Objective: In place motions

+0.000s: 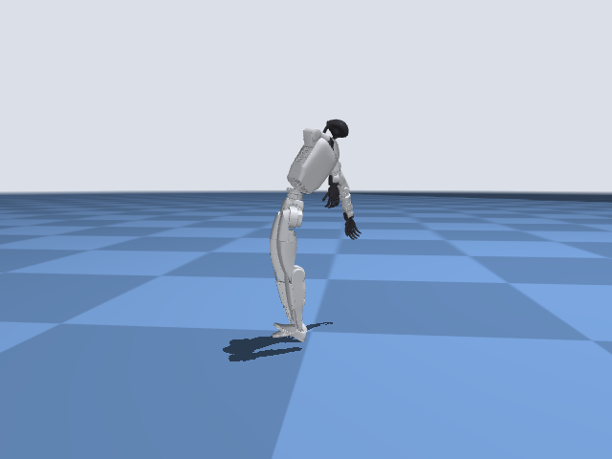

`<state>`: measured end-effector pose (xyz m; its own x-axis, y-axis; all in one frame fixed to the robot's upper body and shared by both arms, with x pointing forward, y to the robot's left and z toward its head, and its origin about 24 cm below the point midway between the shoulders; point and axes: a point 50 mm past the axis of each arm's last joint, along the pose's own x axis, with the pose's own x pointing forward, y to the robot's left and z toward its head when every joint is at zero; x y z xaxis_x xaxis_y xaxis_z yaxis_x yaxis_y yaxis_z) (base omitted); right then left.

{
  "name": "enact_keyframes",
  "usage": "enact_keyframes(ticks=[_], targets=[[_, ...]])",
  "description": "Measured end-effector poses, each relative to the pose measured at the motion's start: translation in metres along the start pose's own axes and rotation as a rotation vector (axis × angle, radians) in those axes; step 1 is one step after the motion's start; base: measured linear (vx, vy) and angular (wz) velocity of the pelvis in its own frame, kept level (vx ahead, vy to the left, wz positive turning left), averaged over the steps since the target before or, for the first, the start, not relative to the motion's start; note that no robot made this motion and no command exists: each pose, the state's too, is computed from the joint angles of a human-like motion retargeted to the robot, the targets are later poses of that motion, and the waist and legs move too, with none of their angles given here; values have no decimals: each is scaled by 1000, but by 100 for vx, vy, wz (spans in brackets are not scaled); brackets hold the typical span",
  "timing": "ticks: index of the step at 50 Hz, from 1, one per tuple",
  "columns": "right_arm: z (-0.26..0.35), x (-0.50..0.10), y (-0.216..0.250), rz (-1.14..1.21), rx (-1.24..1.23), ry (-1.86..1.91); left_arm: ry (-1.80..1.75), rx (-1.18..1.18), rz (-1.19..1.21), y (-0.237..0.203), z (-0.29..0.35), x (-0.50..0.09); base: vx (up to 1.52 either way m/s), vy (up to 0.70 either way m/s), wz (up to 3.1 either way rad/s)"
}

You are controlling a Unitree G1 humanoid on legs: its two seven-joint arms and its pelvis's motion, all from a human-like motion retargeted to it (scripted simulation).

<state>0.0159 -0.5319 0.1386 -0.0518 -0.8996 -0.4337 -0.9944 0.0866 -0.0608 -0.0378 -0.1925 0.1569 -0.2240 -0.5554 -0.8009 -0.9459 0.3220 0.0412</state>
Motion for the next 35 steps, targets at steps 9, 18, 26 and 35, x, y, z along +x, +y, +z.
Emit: enact_keyframes(ticks=[9,18,26,35], targets=[[32,0,-7,15,-9,-134,221,-66,-29,-12,-45,-11,-15,-15,1],[95,-15,-18,15,-111,-414,399,-63,-90,-24,-82,-28,-13,-7,-13],[156,-50,-27,-19,-112,-747,364,9,-121,-25,-79,-27,0,0,-7],[165,-58,-28,35,-55,-800,275,-161,-86,-19,-59,-17,8,1,32]])
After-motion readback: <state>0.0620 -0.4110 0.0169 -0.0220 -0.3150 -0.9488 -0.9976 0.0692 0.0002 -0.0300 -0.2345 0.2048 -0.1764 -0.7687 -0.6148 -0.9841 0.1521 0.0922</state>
